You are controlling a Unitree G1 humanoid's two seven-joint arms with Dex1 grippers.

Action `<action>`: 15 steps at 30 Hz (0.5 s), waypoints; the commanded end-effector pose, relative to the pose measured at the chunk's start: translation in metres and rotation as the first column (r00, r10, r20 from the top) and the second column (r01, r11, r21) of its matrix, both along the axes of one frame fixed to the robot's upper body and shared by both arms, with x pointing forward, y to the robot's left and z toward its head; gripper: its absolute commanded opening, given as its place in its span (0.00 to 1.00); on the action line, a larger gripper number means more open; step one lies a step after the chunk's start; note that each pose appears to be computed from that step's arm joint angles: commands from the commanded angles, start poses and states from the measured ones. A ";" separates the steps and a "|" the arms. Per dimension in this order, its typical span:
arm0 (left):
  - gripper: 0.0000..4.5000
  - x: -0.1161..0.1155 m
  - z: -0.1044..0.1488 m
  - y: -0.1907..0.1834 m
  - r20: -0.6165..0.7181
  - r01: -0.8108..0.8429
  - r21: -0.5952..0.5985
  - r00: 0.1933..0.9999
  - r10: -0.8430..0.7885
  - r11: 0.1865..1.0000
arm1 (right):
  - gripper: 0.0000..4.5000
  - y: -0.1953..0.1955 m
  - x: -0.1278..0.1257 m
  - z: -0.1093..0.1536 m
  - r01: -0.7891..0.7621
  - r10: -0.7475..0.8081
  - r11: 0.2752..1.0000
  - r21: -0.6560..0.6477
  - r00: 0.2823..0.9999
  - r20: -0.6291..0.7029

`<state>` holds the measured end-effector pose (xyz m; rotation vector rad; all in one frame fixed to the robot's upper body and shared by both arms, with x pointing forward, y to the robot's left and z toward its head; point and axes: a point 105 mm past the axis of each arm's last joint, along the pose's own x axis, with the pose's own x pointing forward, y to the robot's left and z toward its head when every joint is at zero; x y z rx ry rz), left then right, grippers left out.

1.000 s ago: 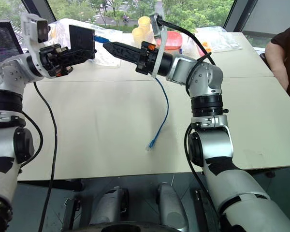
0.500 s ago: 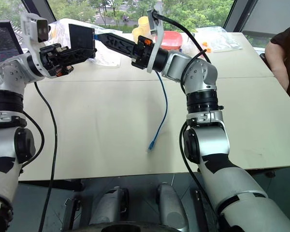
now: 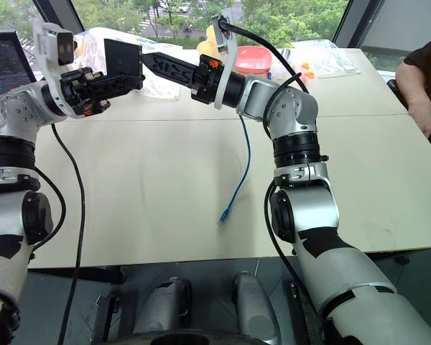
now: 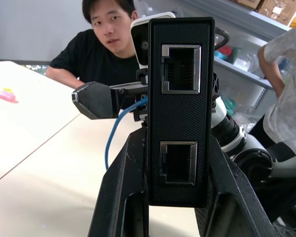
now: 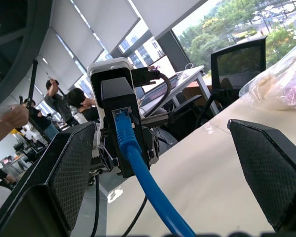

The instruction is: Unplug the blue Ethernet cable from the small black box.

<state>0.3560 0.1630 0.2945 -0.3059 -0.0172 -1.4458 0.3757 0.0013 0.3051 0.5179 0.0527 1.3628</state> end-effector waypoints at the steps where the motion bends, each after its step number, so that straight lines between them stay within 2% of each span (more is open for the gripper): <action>1: 0.12 -0.005 0.014 0.000 0.056 0.016 -0.019 0.998 -0.015 1.000 | 0.88 0.002 -0.008 0.021 -0.020 0.018 0.999 0.026 0.997 0.078; 2: 0.12 -0.005 0.014 0.000 0.055 0.017 -0.019 0.998 -0.016 1.000 | 0.81 0.002 -0.008 0.021 -0.022 0.020 0.999 0.027 0.997 0.078; 4: 0.12 -0.005 0.014 0.000 0.055 0.017 -0.019 0.998 -0.016 1.000 | 0.60 0.002 -0.008 0.021 -0.023 0.021 0.999 0.028 0.997 0.079; 9: 0.12 -0.005 0.014 -0.001 0.054 0.013 -0.021 0.998 -0.012 1.000 | 0.02 0.003 -0.009 0.020 -0.024 0.022 0.999 0.023 0.996 0.084; 15: 0.12 -0.004 0.015 0.001 0.056 0.004 -0.022 0.998 -0.003 1.000 | 0.01 0.004 -0.009 0.016 -0.020 0.021 1.000 -0.008 0.995 0.099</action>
